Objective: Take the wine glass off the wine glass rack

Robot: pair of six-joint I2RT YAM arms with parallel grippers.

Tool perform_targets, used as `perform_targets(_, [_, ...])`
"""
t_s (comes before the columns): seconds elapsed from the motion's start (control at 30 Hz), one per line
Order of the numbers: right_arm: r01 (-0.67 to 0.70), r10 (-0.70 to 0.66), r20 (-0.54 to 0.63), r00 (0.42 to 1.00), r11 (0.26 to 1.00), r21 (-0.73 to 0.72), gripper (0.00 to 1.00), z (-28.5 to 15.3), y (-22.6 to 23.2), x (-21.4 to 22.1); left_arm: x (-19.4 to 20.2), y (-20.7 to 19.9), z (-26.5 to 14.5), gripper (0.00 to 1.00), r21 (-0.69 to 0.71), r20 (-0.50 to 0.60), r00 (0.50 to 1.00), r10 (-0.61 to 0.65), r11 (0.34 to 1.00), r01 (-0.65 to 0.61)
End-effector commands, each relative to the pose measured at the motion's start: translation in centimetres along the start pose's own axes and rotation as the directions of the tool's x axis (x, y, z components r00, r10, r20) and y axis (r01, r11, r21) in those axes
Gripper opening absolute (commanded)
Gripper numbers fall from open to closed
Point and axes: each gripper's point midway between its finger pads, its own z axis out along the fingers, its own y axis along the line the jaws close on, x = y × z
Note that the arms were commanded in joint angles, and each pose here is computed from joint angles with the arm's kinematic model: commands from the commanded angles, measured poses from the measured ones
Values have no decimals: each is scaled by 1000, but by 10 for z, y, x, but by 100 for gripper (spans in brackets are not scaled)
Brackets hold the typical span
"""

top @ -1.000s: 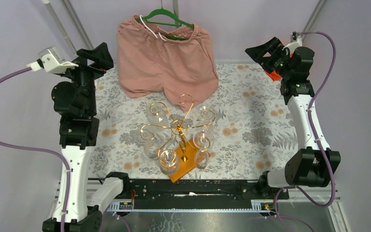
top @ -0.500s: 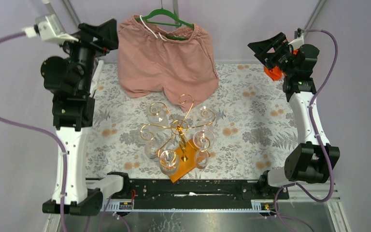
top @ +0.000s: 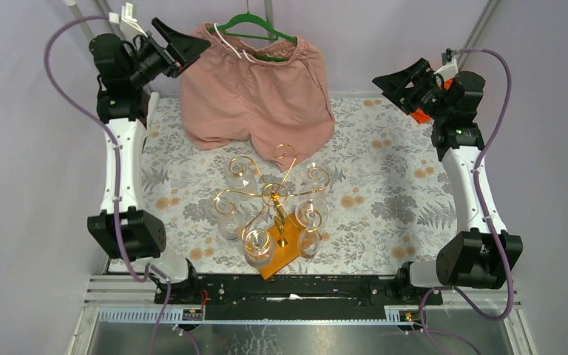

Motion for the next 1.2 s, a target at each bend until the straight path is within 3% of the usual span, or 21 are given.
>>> perform_targets(0.0, [57, -63, -79, 995, 995, -83, 83, -7, 40, 31, 24, 29, -19, 95, -197, -77, 997, -28, 980, 12])
perform_targets(0.13, [140, -141, -170, 975, 990, -14, 81, -1, 54, 71, 39, 67, -54, 94, -428, -30, 998, 49, 902, -57])
perform_targets(0.27, [129, -132, -203, 970, 991, -28, 80, -13, 58, 91, 65, 82, -83, 93, -518, -18, 999, 47, 854, -50])
perform_targets(0.47, [115, -125, -226, 966, 992, -57, 75, -36, 64, 107, 100, 62, -103, 93, -447, -45, 998, 38, 893, -54])
perform_targets(0.53, [98, -105, -231, 967, 994, -42, 67, -40, 59, 114, 111, 55, -106, 93, -408, -52, 998, 38, 911, -56])
perform_targets(0.77, [40, -60, -284, 957, 996, -76, 63, -55, 64, 144, 144, 38, -114, 93, -331, -112, 989, 100, 934, -133])
perform_targets(0.97, [10, -48, -326, 944, 993, -117, 60, -66, 78, 170, 152, 44, -116, 93, -349, -111, 990, 88, 929, -122])
perform_targets(1.17, [13, -60, -302, 952, 988, -156, 60, -81, 97, 168, 155, 41, -115, 93, -323, -107, 991, 74, 941, -105])
